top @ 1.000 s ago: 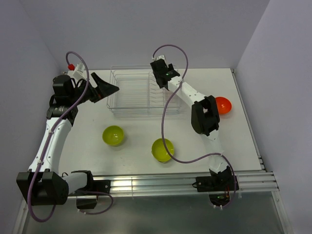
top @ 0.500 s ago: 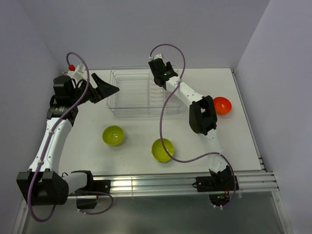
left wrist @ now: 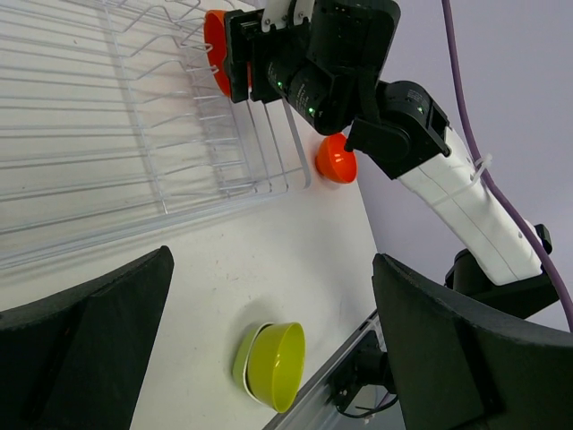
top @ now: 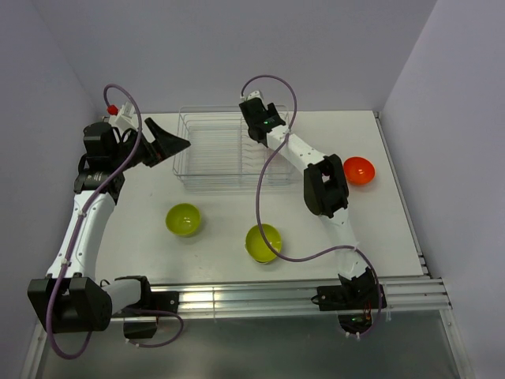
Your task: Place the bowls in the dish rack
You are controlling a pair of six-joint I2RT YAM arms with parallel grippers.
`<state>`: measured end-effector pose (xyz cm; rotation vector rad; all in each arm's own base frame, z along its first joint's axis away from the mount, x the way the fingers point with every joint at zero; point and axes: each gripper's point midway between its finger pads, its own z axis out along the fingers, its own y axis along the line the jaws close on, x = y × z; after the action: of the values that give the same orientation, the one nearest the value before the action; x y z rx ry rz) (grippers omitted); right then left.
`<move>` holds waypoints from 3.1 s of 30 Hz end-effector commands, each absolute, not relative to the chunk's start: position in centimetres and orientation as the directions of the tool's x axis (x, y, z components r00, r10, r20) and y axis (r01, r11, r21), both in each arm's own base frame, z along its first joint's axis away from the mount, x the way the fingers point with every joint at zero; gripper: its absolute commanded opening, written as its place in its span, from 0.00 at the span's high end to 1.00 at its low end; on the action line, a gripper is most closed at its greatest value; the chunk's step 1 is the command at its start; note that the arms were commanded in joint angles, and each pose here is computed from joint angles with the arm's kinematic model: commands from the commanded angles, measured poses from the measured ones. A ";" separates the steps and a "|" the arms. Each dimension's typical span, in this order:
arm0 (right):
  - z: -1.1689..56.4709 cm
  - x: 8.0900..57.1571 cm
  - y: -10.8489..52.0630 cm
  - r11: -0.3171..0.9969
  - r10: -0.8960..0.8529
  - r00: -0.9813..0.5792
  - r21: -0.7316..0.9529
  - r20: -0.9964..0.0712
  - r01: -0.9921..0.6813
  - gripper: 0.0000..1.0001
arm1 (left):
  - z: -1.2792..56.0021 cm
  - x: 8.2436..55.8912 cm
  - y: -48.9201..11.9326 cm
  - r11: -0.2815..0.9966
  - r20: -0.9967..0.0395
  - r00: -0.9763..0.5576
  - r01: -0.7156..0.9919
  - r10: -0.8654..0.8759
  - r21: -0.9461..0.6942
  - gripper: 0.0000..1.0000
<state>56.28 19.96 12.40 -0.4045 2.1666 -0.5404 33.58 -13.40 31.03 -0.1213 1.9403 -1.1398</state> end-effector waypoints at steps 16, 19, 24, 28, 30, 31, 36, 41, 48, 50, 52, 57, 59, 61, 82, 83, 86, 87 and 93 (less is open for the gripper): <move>14.5 57.2 21.1 0.865 -0.457 -0.544 -0.493 -0.704 -0.088 0.19 | 32.2 33.8 -13.0 0.580 -0.644 -0.603 0.338 -0.471 -0.741 0.01; 14.2 57.1 21.0 0.862 -0.462 -0.550 -0.497 -0.696 -0.095 0.14 | 32.1 33.8 -12.9 0.582 -0.645 -0.602 0.336 -0.472 -0.740 0.01; 14.3 56.8 21.2 0.871 -0.451 -0.553 -0.480 -0.700 -0.103 0.12 | 31.8 33.7 -12.8 0.582 -0.640 -0.605 0.331 -0.474 -0.743 0.01; 14.9 56.5 22.0 0.889 -0.436 -0.550 -0.437 -0.712 -0.139 0.11 | 31.9 33.7 -12.8 0.579 -0.639 -0.605 0.333 -0.475 -0.745 0.01; 15.2 56.2 22.2 0.895 -0.428 -0.551 -0.418 -0.716 -0.152 0.10 | 31.9 33.7 -12.8 0.576 -0.636 -0.609 0.331 -0.474 -0.747 0.01; 15.3 56.1 22.5 0.898 -0.425 -0.551 -0.409 -0.718 -0.160 0.10 | 32.0 33.8 -12.8 0.575 -0.637 -0.609 0.333 -0.474 -0.747 0.00; 15.4 55.4 23.8 0.905 -0.424 -0.548 -0.354 -0.721 -0.235 0.05 | 31.9 33.8 -12.7 0.577 -0.635 -0.608 0.329 -0.477 -0.748 0.01; 15.1 55.2 24.2 0.898 -0.439 -0.546 -0.364 -0.714 -0.246 0.04 | 31.9 33.7 -12.7 0.575 -0.632 -0.609 0.327 -0.479 -0.750 0.01; 16.6 55.3 23.9 0.908 -0.416 -0.527 -0.363 -0.741 -0.208 0.03 | 31.8 33.8 -12.7 0.569 -0.629 -0.610 0.327 -0.482 -0.754 0.00; 17.0 55.3 24.2 0.911 -0.411 -0.521 -0.350 -0.748 -0.217 0.03 | 31.9 33.8 -12.7 0.569 -0.630 -0.609 0.330 -0.482 -0.753 0.00; 17.2 55.1 24.5 0.910 -0.414 -0.520 -0.345 -0.747 -0.228 0.03 | 31.9 33.8 -12.7 0.568 -0.630 -0.609 0.331 -0.481 -0.754 0.01; 17.5 54.4 25.7 0.904 -0.426 -0.509 -0.332 -0.748 -0.269 0.02 | 31.9 33.7 -12.8 0.564 -0.629 -0.609 0.334 -0.482 -0.755 0.00; 17.6 54.3 26.1 0.903 -0.427 -0.508 -0.327 -0.748 -0.277 0.02 | 32.0 33.7 -12.7 0.563 -0.629 -0.610 0.335 -0.482 -0.756 0.00; 17.8 54.1 26.5 0.904 -0.425 -0.505 -0.317 -0.751 -0.288 0.02 | 32.0 33.7 -12.7 0.564 -0.631 -0.609 0.337 -0.481 -0.754 0.01; 22.1 52.4 28.5 0.921 -0.334 -0.478 -0.171 -0.813 -0.351 0.02 | 33.3 33.0 -12.9 0.558 -0.672 -0.578 0.399 -0.462 -0.727 0.01; 24.0 51.9 28.8 0.920 -0.308 -0.457 -0.140 -0.834 -0.365 0.02 | 33.7 32.7 -12.9 0.562 -0.686 -0.566 0.414 -0.458 -0.716 0.01; 27.6 50.8 28.0 0.918 -0.252 -0.432 -0.073 -0.866 -0.389 0.02 | 34.5 32.0 -13.0 0.571 -0.736 -0.529 0.476 -0.422 -0.669 0.01; 28.1 50.4 27.7 0.915 -0.242 -0.434 -0.056 -0.868 -0.400 0.02 | 34.6 31.8 -13.1 0.576 -0.756 -0.517 0.500 -0.401 -0.647 0.01; 31.5 47.4 22.6 0.884 -0.131 -0.513 0.134 -0.848 -0.447 0.02 | 34.4 30.6 -13.3 0.595 -0.822 -0.485 0.579 -0.298 -0.557 0.01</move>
<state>49.69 25.35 28.18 -0.4581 2.0893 0.2506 31.61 -13.07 33.15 0.0651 1.8545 -1.1114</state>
